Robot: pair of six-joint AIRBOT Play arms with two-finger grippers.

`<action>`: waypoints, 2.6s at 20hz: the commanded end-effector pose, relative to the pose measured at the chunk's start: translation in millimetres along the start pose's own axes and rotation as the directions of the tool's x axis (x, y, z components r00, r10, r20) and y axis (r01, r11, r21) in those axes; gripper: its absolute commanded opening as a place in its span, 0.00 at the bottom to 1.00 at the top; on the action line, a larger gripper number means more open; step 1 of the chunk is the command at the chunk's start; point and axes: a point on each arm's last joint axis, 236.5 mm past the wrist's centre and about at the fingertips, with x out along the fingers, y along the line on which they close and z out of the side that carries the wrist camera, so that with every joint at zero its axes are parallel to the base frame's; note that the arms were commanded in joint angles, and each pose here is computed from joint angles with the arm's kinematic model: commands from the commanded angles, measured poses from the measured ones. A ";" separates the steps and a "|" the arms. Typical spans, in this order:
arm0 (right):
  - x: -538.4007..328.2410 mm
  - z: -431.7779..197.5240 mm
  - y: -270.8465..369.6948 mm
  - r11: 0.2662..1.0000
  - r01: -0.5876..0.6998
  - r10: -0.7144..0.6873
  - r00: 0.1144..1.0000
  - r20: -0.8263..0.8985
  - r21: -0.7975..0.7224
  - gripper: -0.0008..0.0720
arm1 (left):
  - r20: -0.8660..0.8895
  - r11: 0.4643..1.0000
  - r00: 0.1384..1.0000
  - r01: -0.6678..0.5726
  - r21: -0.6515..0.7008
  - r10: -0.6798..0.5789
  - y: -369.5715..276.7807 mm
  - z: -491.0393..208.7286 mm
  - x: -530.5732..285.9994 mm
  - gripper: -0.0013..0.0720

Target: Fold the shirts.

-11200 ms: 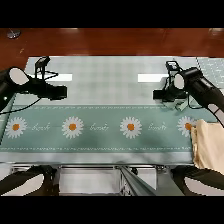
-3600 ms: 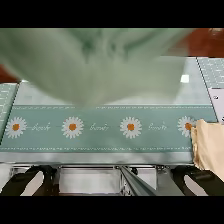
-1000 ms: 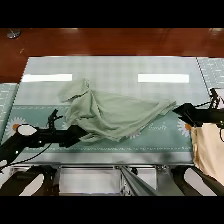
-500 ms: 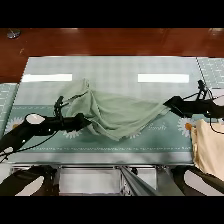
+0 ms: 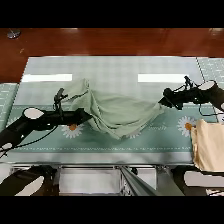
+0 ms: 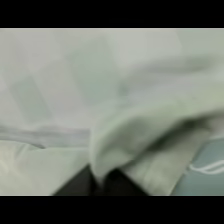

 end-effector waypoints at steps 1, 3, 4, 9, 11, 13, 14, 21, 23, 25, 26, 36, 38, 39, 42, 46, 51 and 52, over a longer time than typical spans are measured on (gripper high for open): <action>-5.3 3.6 13.3 0.995 -0.017 0.013 0.999 -0.052 -0.094 0.04 | 0.013 0.998 1.000 0.023 0.061 -0.024 -10.7 10.8 -6.6 0.05; -40.5 28.1 40.8 0.975 -0.007 0.007 1.000 -0.003 -0.223 0.04 | 0.077 0.989 0.993 0.084 0.121 -0.093 -43.9 49.5 -36.2 0.05; -71.5 49.5 68.8 0.956 -0.011 0.034 0.997 0.075 -0.292 0.04 | 0.142 0.980 0.981 0.104 0.172 -0.129 -66.3 77.2 -58.7 0.05; -297.7 95.4 240.2 0.793 0.046 0.334 0.801 0.496 -0.608 0.04 | 0.461 0.839 0.815 0.057 0.540 -0.352 -226.8 184.5 -230.5 0.05; -381.3 66.4 283.9 0.726 0.112 0.439 0.685 0.581 -0.679 0.04 | 0.521 0.763 0.743 -0.021 0.646 -0.421 -282.8 184.0 -297.6 0.05; -439.0 26.7 301.4 0.687 0.177 0.502 0.585 0.637 -0.704 0.04 | 0.585 0.704 0.695 -0.159 0.692 -0.418 -316.6 173.5 -349.9 0.05; -461.2 5.2 301.3 0.676 0.224 0.508 0.549 0.664 -0.702 0.04 | 0.621 0.680 0.670 -0.232 0.695 -0.406 -327.9 166.8 -371.7 0.05; -558.6 -135.0 278.4 0.621 0.457 0.538 0.343 0.770 -0.637 0.04 | 0.774 0.534 0.437 -0.561 0.632 -0.458 -392.0 77.6 -480.0 0.05; -571.2 -168.2 275.1 0.607 0.476 0.562 0.309 0.767 -0.637 0.04 | 0.796 0.508 0.395 -0.618 0.600 -0.459 -395.5 50.3 -493.4 0.05; -572.1 -192.0 269.0 0.593 0.486 0.566 0.315 0.762 -0.642 0.04 | 0.824 0.483 0.369 -0.677 0.555 -0.430 -390.2 25.8 -501.9 0.05; -566.1 -198.6 263.8 0.587 0.487 0.553 0.342 0.760 -0.646 0.04 | 0.836 0.471 0.371 -0.699 0.538 -0.404 -384.3 15.2 -501.9 0.05; -352.1 -132.5 212.8 0.637 0.089 0.386 0.823 0.417 -0.766 0.04 | 0.715 0.708 0.698 -0.528 0.468 0.048 -204.4 96.1 -362.0 0.05; -300.1 -89.0 190.4 0.714 0.040 0.343 0.850 0.399 -0.699 0.04 | 0.652 0.781 0.752 -0.465 0.417 0.100 -157.6 122.8 -319.7 0.05; -274.9 -66.5 180.8 0.746 0.018 0.321 0.867 0.383 -0.666 0.04 | 0.631 0.807 0.766 -0.447 0.385 0.123 -135.8 136.8 -301.5 0.05; -216.5 -1.0 170.9 0.808 -0.056 0.312 0.886 0.344 -0.586 0.04 | 0.587 0.855 0.790 -0.417 0.309 0.174 -83.0 181.2 -248.9 0.05; -142.0 76.9 164.1 0.875 -0.170 0.339 0.883 0.323 -0.454 0.04 | 0.560 0.881 0.799 -0.408 0.240 0.218 -34.7 240.4 -183.0 0.05; -75.6 142.8 189.2 0.901 -0.220 0.344 0.887 0.307 -0.374 0.04 | 0.518 0.938 0.832 -0.314 0.145 0.198 -2.7 285.9 -113.8 0.05; -65.8 152.1 191.7 0.908 -0.235 0.346 0.888 0.303 -0.347 0.04 | 0.503 0.951 0.844 -0.283 0.121 0.187 1.0 289.1 -103.2 0.05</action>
